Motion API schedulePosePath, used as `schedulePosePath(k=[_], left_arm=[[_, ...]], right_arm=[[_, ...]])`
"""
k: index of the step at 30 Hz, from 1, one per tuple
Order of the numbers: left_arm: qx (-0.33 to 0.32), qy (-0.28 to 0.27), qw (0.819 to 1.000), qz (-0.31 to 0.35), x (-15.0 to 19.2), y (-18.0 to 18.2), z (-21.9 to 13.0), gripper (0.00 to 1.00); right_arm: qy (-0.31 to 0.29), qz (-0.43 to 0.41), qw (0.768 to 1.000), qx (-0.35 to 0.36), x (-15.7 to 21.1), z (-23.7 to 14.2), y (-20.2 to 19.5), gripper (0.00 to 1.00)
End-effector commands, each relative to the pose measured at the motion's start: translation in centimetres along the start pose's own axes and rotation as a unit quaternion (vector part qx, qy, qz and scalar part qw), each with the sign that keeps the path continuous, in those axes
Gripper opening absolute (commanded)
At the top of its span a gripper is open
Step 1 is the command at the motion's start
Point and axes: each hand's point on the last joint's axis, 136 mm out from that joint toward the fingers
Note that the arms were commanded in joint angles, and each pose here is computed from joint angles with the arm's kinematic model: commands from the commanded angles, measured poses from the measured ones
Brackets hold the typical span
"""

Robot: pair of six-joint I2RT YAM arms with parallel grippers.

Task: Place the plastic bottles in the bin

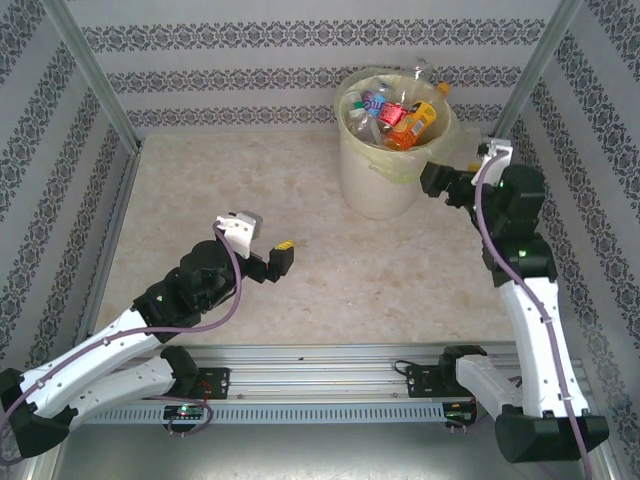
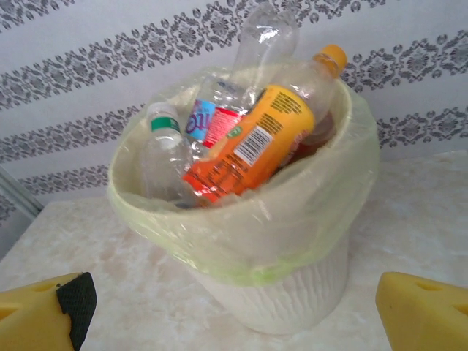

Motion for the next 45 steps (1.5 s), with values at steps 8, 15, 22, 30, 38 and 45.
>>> schedulePosePath(k=[8,15,22,30,38,45], left_arm=[[-0.173,0.008,0.985,-0.019,4.0,8.0,-0.4,1.0],[-0.247,0.027,0.968,-0.041,6.6,12.3,-1.8,1.0],[-0.282,0.031,0.958,-0.031,8.7,14.5,-2.2,1.0],[-0.306,0.042,0.951,-0.027,10.4,15.9,-1.9,1.0],[-0.325,0.032,0.945,-0.023,10.9,17.1,-1.8,1.0],[-0.33,0.014,0.944,-0.001,10.2,18.7,-0.7,1.0]], right_arm=[[-0.014,-0.066,0.997,0.041,9.2,1.4,-4.4,0.98],[-0.002,-0.129,0.984,0.119,16.0,4.0,-8.0,0.98],[0.004,-0.154,0.978,0.138,19.9,6.7,-9.6,0.98],[-0.02,-0.162,0.975,0.152,20.2,9.2,-11.7,0.98],[0.014,-0.11,0.982,0.156,20.5,11.3,-14.1,0.98],[0.01,-0.109,0.982,0.153,20.4,11.3,-14.1,0.98]])
Point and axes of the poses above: each hand's point on the last joint's axis, 136 mm out from that joint toward the fingers, its own z axis out along the fingers, its own y axis along the line the jaws close on, x = y × z, and after that the axes turned 2 degrees about z, right-handed
